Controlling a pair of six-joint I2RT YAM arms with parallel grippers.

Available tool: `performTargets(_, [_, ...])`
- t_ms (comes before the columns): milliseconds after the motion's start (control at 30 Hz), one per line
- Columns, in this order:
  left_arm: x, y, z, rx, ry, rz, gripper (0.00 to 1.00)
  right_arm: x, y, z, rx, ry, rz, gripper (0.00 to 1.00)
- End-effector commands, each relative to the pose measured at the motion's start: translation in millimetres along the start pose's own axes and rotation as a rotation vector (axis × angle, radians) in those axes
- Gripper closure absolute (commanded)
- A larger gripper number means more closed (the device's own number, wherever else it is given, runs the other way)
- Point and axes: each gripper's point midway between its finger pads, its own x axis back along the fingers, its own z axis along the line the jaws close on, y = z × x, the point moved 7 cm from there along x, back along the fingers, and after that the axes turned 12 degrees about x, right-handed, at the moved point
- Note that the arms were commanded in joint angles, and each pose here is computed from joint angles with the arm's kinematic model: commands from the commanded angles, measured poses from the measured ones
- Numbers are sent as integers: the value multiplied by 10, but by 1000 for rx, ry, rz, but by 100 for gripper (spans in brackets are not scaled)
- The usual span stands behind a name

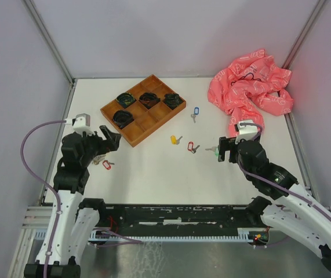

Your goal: Put the keys on the keyring

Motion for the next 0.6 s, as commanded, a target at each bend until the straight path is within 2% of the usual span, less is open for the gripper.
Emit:
performTargets(0, [-132,-33,-160,90,-57,36,4,-27,45,46,-32,29,-51,0])
performTargets(100, [-273,-218,-269,103,-28,105,5,-43,16,66,-26,40,-49,0])
performTargets(333, [-623,-593,-501,94,-1,157,4,-59,-77,61,-23,31,-39,0])
performTargets(567, [-1049,-1046,-616,27,54,237,2,-59,-119,54,-30,26,-42,0])
